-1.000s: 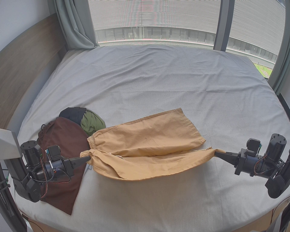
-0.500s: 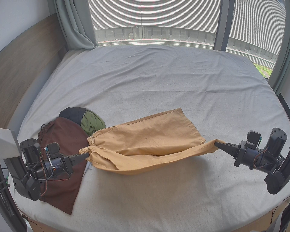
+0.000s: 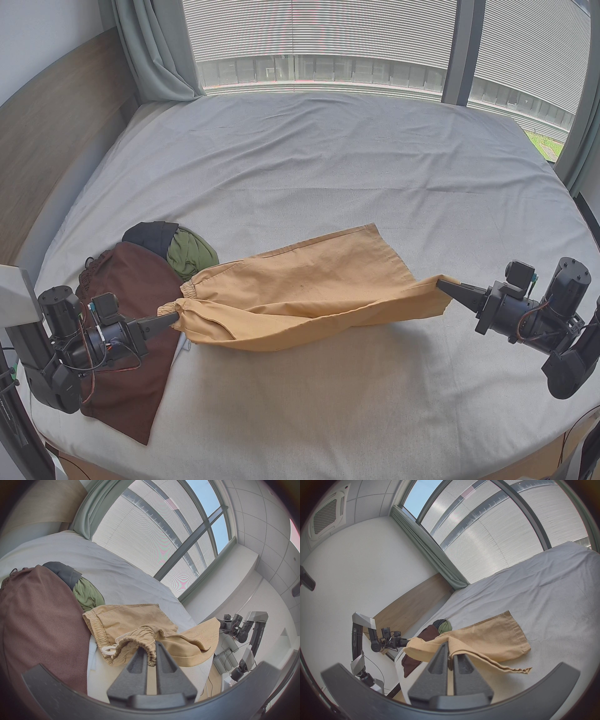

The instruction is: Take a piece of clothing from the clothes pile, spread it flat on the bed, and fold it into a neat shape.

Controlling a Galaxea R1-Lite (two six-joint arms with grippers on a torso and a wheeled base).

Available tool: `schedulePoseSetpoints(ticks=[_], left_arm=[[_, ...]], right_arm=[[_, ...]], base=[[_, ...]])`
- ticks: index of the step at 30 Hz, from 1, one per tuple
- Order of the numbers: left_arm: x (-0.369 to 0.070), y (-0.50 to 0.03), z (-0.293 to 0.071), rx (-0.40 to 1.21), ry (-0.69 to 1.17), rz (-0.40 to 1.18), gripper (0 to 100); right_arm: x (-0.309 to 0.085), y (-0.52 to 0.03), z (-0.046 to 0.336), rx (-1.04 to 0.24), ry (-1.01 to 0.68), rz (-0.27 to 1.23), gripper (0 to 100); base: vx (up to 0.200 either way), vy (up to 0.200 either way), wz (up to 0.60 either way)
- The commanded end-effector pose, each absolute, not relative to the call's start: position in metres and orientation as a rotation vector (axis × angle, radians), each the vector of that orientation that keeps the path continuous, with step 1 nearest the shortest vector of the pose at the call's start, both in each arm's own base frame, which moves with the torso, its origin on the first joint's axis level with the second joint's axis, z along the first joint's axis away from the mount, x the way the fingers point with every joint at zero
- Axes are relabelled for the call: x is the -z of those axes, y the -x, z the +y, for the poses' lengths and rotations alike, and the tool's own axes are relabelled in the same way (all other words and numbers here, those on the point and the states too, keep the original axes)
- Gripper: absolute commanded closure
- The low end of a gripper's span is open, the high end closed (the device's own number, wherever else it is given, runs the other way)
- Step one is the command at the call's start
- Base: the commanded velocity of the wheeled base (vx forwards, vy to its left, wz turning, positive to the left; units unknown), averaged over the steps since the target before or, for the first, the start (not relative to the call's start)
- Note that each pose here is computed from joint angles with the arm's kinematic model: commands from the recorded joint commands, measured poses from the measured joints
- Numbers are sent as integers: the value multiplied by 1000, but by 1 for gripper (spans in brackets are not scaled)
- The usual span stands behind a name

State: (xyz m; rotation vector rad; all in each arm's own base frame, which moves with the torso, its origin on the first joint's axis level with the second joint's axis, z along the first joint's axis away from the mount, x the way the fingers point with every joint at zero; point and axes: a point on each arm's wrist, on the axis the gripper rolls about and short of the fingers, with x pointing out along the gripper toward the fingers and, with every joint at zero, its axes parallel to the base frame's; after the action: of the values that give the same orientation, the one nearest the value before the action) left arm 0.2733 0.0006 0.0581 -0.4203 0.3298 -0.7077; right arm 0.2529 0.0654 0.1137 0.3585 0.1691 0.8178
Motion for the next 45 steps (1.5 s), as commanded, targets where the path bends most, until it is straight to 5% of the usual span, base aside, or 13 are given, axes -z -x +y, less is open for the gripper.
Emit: schedulePoseSetpoints(ticks=[1, 45], left_arm=[[-58, -273, 2, 704, 423, 329, 100], [-46, -304, -9, 600, 566, 358, 100]], right_arm=[[-122, -259, 69, -812, -360, 126, 100], [-107, -396, 80, -796, -448, 21, 100]], base=[[0, 0, 0], [0, 0, 0]])
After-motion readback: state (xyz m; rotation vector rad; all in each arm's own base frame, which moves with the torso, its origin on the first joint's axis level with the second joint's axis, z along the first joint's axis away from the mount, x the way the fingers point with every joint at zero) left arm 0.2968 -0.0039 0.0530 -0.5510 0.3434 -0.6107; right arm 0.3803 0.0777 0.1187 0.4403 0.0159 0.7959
